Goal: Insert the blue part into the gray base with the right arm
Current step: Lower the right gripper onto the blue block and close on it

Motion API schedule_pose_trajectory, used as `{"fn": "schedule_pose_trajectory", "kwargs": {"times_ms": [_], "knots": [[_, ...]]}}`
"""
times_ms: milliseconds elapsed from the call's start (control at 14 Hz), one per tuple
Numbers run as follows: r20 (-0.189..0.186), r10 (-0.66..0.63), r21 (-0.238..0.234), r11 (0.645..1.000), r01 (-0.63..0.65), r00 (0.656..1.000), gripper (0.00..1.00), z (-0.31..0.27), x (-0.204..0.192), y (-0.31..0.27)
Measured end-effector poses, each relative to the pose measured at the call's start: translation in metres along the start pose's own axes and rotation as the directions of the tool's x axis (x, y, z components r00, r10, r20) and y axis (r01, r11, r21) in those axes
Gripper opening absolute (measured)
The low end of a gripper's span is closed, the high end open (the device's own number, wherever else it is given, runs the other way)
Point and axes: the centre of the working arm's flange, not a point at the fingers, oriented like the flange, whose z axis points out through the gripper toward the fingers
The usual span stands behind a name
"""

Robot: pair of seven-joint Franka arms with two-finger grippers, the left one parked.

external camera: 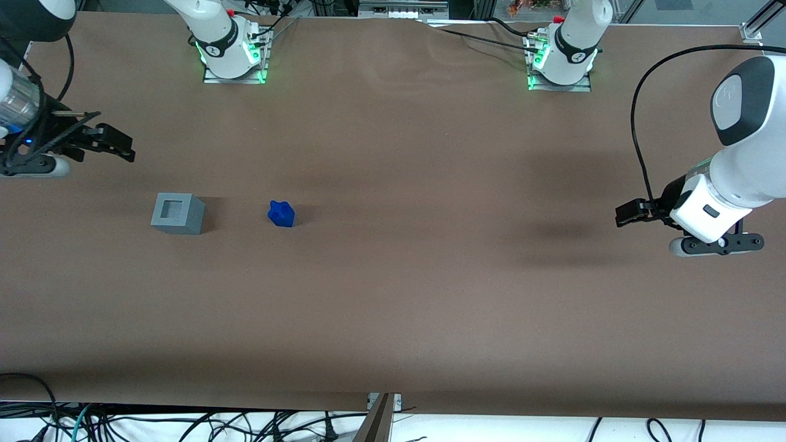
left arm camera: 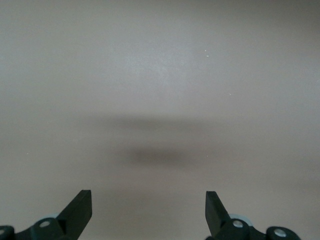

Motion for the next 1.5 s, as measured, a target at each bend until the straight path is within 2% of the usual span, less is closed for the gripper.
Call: {"fn": "schedule_pose_trajectory", "kwargs": {"times_ms": [143,286,429,786,1000,1357,1500], "knots": [[0.030,-0.051,-0.005,0.999,0.051,0.998,0.99,0.015,0.004,-0.037],[0.068,-0.026,-0.013,1.000,0.027,0.997,1.00,0.039,0.010,-0.066],[0.079,0.007,-0.020,1.000,-0.006,0.997,1.00,0.068,0.019,-0.093],[-0.006,0.076,-0.006,0.997,-0.076,0.997,1.00,0.168,0.022,-0.154],[-0.011,0.122,-0.004,0.993,-0.122,0.992,0.99,0.218,0.018,-0.171],[-0.044,0.128,0.018,0.992,-0.127,0.991,0.99,0.279,0.033,-0.182],[-0.042,0.124,0.018,0.992,-0.123,0.991,0.99,0.299,0.035,-0.185]]}}
